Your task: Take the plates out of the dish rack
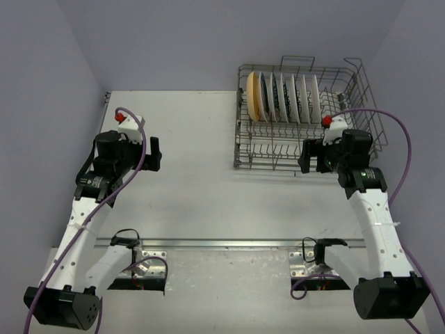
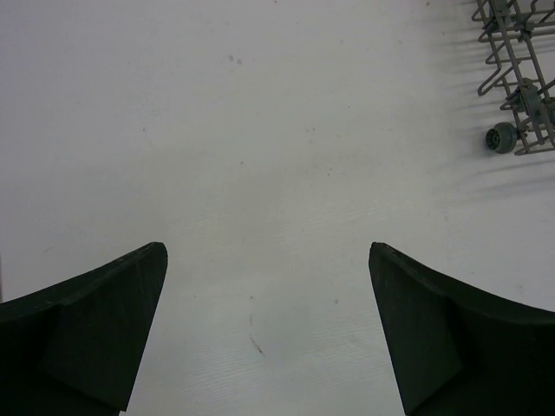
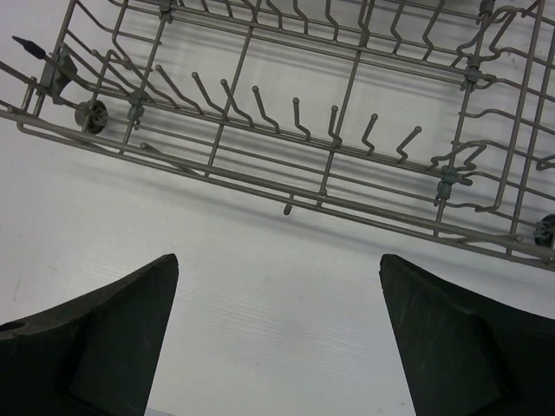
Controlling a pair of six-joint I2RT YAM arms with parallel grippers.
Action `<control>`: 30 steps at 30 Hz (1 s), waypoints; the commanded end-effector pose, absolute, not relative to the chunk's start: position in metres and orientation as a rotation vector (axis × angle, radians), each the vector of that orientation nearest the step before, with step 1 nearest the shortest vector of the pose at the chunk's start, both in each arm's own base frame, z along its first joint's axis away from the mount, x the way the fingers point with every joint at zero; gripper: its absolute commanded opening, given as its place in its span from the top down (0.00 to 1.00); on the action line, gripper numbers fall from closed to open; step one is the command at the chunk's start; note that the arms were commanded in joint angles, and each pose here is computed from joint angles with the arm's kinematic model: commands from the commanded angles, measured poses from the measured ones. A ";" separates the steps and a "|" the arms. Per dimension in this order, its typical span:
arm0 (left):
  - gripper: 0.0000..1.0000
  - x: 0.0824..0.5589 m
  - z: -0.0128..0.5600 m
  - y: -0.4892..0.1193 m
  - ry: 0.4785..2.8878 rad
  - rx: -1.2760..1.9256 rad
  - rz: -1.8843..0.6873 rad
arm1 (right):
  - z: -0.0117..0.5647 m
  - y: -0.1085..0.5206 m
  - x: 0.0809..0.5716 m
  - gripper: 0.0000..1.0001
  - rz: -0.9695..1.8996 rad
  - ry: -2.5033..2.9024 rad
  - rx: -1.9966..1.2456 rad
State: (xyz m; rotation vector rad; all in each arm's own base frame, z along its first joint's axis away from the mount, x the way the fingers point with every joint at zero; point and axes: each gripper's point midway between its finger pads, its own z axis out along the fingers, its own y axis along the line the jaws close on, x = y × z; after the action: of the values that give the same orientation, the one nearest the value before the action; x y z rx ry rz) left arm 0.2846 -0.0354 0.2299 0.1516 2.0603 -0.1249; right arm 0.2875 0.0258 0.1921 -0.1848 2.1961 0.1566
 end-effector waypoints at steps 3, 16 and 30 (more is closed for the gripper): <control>0.00 0.288 0.247 -0.040 1.983 0.171 -0.143 | 0.231 0.017 0.308 0.01 0.088 2.095 -0.143; 0.00 0.301 0.241 -0.047 2.029 0.202 -0.175 | 0.298 -0.019 0.422 0.07 -0.183 2.028 -0.216; 0.00 0.300 0.236 -0.046 2.034 0.219 -0.162 | 0.265 -0.042 0.550 0.34 -0.201 2.119 -0.282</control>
State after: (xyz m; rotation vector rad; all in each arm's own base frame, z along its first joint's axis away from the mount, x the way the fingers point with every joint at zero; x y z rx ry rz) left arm 0.2918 -0.0424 0.2123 0.1939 2.1193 -0.1603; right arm 0.5381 -0.0279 0.2658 -0.2698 2.1208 -0.1789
